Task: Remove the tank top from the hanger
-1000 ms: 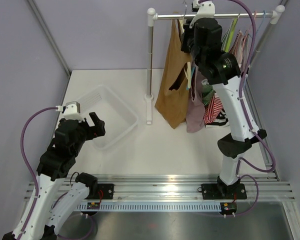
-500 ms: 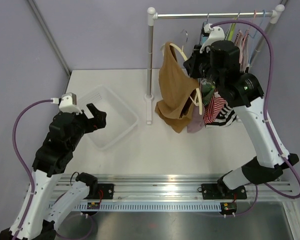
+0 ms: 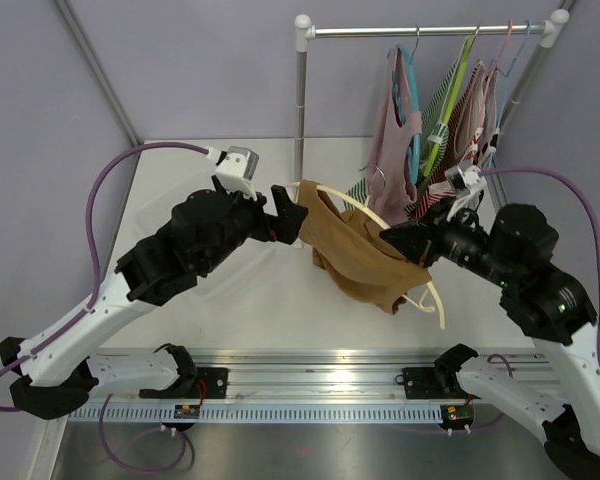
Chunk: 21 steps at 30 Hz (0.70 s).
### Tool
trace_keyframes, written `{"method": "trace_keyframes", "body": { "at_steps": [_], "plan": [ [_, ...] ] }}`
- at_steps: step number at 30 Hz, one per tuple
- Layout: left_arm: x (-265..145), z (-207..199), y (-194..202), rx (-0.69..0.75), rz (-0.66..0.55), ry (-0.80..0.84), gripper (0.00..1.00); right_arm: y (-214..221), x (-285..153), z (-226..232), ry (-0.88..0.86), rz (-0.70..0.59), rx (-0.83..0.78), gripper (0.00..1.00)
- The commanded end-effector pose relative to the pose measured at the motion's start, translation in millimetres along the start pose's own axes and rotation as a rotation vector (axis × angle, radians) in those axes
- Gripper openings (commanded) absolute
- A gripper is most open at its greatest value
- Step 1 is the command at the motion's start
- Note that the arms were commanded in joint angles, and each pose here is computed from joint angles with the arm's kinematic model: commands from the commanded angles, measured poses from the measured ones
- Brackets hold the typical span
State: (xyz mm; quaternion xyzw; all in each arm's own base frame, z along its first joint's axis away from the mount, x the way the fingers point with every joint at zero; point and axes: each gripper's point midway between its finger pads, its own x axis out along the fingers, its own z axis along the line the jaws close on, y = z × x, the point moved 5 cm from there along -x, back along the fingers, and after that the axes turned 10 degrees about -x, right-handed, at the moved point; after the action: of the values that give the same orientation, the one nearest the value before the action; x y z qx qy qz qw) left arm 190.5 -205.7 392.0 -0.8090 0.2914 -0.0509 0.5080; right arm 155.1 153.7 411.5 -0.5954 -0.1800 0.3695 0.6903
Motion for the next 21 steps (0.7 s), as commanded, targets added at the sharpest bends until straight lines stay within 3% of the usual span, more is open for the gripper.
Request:
{"method": "trace_keyframes", "body": {
  "at_steps": [1,8,10,12,15,19,21],
  "plan": [
    [8,-31,-27,0.008,-0.117,0.039,0.98,-30,-35,32,-0.174,-0.248,-0.045,0.00],
    [23,-68,-11,-0.012,-0.083,0.186,0.89,-17,-56,37,-0.213,-0.277,-0.118,0.00],
    [26,-70,-9,-0.005,-0.076,0.181,0.81,-16,-56,36,-0.202,-0.267,-0.123,0.00],
    [28,-71,-6,0.000,-0.070,0.173,0.67,-18,-57,34,-0.184,-0.275,-0.129,0.00],
    [27,-70,-4,-0.001,-0.068,0.174,0.69,-19,-55,25,-0.111,-0.285,-0.119,0.00],
    [26,-71,-4,0.007,-0.063,0.186,0.58,-18,-48,19,-0.078,-0.278,-0.124,0.00],
    [25,-71,-4,0.011,-0.058,0.185,0.59,-17,-43,16,-0.067,-0.268,-0.122,0.00]
  ]
}}
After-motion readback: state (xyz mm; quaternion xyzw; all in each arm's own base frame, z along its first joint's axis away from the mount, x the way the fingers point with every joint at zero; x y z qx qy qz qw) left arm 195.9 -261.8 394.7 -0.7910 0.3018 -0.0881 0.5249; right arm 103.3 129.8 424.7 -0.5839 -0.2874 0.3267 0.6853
